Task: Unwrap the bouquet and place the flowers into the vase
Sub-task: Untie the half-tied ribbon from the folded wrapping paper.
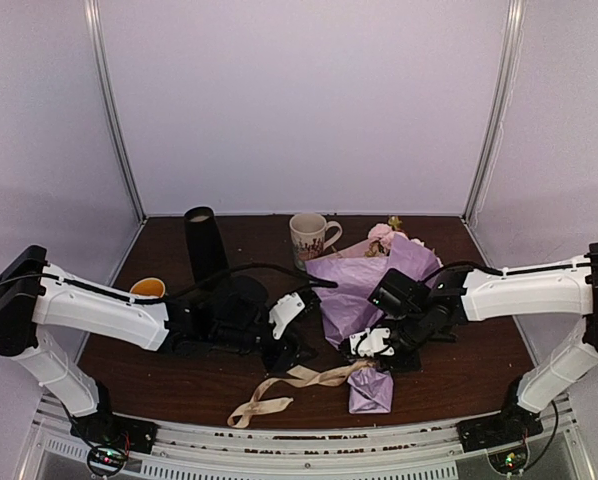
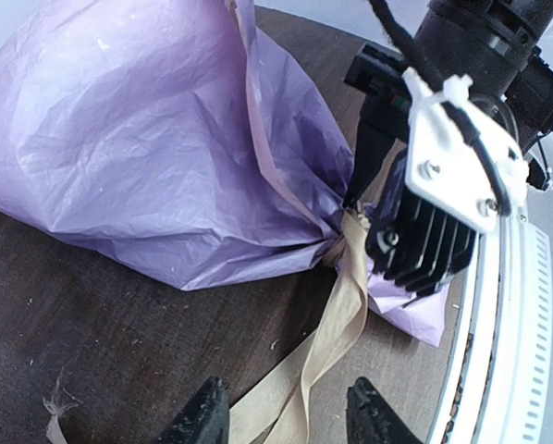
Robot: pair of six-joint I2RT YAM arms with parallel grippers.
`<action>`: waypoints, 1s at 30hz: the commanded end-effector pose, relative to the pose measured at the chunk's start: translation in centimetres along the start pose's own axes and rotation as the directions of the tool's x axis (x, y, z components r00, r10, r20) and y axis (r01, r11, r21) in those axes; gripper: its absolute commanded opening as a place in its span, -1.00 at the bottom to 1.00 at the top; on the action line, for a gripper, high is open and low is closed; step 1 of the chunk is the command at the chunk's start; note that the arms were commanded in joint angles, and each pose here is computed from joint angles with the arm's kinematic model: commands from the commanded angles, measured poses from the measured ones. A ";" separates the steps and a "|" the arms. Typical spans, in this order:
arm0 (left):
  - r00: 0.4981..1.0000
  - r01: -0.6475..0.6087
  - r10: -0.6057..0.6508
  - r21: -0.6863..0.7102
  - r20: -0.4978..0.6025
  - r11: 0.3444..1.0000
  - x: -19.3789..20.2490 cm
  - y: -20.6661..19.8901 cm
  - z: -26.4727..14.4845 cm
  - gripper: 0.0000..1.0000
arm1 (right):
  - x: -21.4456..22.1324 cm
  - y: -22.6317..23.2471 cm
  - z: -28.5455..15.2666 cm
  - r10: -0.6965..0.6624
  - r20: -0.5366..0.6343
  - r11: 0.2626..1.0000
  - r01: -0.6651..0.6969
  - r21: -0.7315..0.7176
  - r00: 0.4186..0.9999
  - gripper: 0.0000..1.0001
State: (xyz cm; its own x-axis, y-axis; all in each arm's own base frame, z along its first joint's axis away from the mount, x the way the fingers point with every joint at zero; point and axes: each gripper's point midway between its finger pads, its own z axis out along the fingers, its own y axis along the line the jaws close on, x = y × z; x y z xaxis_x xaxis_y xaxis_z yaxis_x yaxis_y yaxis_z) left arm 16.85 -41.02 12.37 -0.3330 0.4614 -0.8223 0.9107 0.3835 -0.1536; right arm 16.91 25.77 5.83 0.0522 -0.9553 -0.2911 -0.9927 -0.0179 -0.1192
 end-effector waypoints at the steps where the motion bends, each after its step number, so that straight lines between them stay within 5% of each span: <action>1: 0.996 -0.029 0.027 0.020 0.082 0.999 -2.0 -0.7 -0.1 -0.09 | -0.7 -0.3 0.7 0.006 0.003 1.000 -0.006 -0.025 1.000 -0.68; 9: 0.994 -0.078 0.077 0.008 0.081 0.997 -2.1 -0.6 0.0 -0.09 | 0.3 0.0 -1.9 0.024 0.016 1.000 -0.024 0.008 1.000 -1.00; 18: 0.980 -0.184 0.182 0.015 0.085 0.983 -2.4 -0.6 3.2 -0.06 | -1.6 -0.2 -7.1 0.070 0.294 0.997 -0.070 -0.012 0.953 -1.00; 30: 0.919 -0.299 0.263 0.084 0.294 0.950 -7.8 -5.1 5.5 0.05 | -3.4 -2.2 -5.5 0.277 0.305 0.954 -0.224 -0.198 0.911 -1.00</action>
State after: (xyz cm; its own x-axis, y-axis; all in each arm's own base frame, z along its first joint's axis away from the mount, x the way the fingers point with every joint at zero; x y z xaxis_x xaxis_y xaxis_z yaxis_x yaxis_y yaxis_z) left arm 17.35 -48.38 14.16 -0.0921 0.3850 -0.9183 0.9770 0.2131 -0.0087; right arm 17.59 25.73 9.66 -0.1440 -0.8560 -0.4965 -0.9895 0.1285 0.0655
